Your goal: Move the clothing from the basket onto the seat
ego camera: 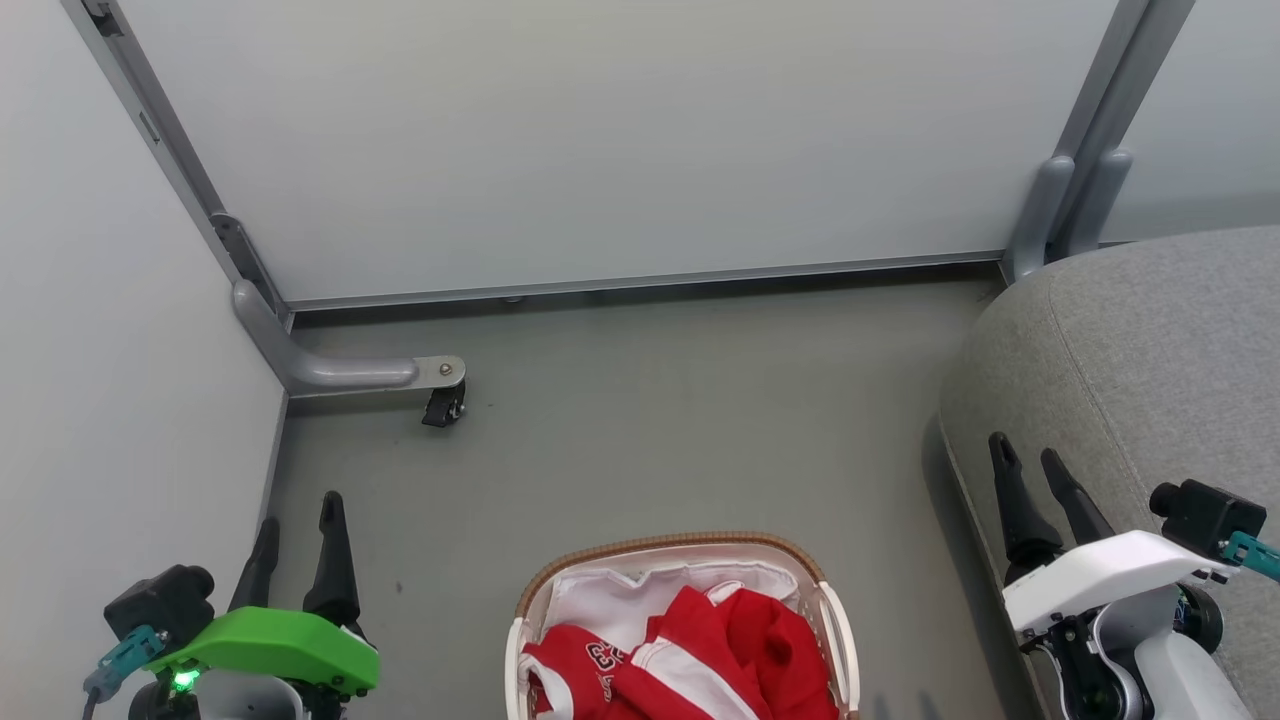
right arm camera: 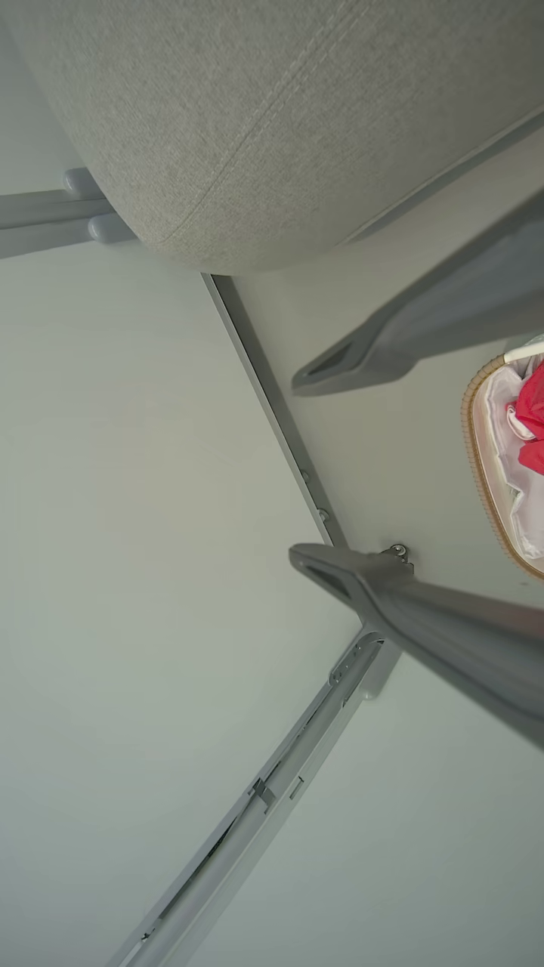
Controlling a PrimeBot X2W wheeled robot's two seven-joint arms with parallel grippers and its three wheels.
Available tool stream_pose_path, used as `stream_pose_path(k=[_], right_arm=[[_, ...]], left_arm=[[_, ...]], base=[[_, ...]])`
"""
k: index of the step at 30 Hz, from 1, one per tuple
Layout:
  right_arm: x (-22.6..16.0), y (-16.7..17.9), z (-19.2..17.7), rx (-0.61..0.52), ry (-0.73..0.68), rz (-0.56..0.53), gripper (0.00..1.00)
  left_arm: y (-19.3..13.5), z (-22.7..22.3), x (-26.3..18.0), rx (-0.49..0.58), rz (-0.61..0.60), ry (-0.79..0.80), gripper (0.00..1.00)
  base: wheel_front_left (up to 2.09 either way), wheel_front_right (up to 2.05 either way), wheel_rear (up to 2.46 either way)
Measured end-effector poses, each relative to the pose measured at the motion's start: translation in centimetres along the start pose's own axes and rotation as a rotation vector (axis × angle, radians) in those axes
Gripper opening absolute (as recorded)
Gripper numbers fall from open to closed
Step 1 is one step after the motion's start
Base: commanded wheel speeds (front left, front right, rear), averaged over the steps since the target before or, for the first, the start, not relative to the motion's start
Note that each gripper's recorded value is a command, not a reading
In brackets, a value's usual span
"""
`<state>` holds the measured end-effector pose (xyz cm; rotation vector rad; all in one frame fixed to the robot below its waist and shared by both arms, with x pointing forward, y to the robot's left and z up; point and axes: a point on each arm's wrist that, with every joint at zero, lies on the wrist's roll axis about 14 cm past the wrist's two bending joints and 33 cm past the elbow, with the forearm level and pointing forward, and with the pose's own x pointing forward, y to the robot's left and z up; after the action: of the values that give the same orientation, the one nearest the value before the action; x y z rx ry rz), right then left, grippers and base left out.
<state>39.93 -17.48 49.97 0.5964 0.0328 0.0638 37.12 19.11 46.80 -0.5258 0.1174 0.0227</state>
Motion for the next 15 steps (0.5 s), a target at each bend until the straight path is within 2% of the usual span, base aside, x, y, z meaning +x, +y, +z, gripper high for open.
stream_pose_path(k=[15], right_arm=[[0.40, 0.80, 0.13, -0.177, -0.013, 0.038, 1.00]], left_arm=[[-0.27, -0.03, -0.08, 0.173, -0.018, -0.011, 1.00]], base=[[0.00, 0.00, 0.00]])
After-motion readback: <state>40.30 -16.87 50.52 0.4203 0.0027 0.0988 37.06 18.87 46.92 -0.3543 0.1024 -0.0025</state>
